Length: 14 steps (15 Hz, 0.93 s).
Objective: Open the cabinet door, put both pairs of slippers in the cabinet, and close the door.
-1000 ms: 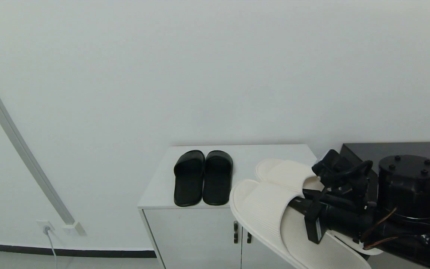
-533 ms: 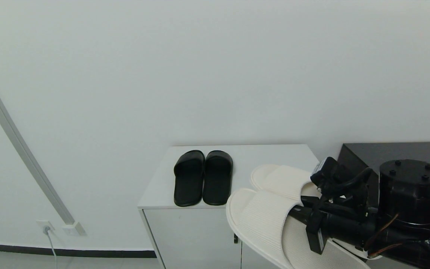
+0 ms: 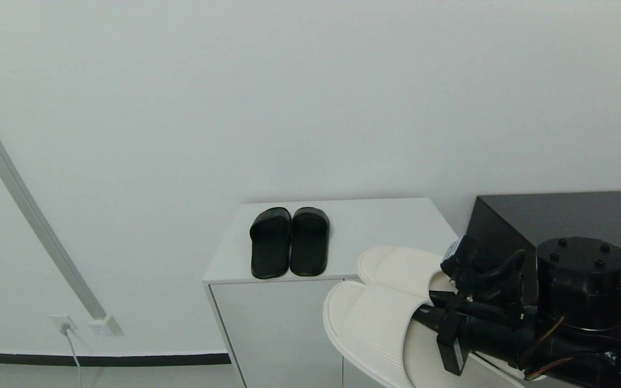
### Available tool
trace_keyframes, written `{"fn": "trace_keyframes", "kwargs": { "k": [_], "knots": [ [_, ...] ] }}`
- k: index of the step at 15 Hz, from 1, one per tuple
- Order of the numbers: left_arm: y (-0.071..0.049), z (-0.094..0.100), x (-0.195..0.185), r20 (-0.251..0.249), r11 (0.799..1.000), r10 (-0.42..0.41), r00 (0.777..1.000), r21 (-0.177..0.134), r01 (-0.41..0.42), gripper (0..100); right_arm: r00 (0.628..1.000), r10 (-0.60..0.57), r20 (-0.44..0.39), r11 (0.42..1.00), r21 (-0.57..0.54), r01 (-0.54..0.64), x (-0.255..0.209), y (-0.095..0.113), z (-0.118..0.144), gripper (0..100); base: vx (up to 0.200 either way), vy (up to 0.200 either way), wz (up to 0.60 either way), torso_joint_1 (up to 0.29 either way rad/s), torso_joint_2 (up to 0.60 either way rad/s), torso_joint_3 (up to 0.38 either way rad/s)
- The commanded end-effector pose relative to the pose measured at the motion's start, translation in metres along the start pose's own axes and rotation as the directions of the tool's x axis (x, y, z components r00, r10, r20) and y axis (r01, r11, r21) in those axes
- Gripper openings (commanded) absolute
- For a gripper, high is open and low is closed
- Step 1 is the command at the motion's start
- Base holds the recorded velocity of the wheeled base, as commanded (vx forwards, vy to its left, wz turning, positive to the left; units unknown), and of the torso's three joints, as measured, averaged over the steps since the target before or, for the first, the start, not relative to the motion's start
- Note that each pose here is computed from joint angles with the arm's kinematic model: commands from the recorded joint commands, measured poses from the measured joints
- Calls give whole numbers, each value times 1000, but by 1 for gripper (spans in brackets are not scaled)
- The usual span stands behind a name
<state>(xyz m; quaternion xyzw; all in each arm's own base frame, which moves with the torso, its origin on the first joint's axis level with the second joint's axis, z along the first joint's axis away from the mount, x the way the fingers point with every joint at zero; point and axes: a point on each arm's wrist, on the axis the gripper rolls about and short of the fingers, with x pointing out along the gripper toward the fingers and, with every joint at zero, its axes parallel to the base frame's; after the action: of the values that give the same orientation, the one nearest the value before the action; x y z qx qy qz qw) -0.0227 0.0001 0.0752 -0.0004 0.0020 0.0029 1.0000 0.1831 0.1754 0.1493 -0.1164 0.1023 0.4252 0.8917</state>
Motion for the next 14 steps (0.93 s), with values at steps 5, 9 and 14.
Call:
{"fn": "trace_keyframes", "kwargs": {
  "k": [5, 9, 14],
  "knots": [
    [0, 0, 0, -1, 1000, 2, 1000, -1, -2, 0, 1000, 20, -10, 1000, 2, -20, 2, 0, -3, 0, 0, 0, 0, 0, 0, 0],
    [0, 0, 0, -1, 1000, 0, 1000, -1, 0, 0, 1000, 19, -13, 1000, 3, -19, 0, 0, -4, 0, 0, 0, 0, 0, 0, 0],
    [0, 0, 0, -1, 1000, 2, 1000, -1, -2, 0, 999, 20, -29, 1000, 5, -20, 0, 1, -8, 0, 0, 0, 0, 0, 0, 0]
  ]
}}
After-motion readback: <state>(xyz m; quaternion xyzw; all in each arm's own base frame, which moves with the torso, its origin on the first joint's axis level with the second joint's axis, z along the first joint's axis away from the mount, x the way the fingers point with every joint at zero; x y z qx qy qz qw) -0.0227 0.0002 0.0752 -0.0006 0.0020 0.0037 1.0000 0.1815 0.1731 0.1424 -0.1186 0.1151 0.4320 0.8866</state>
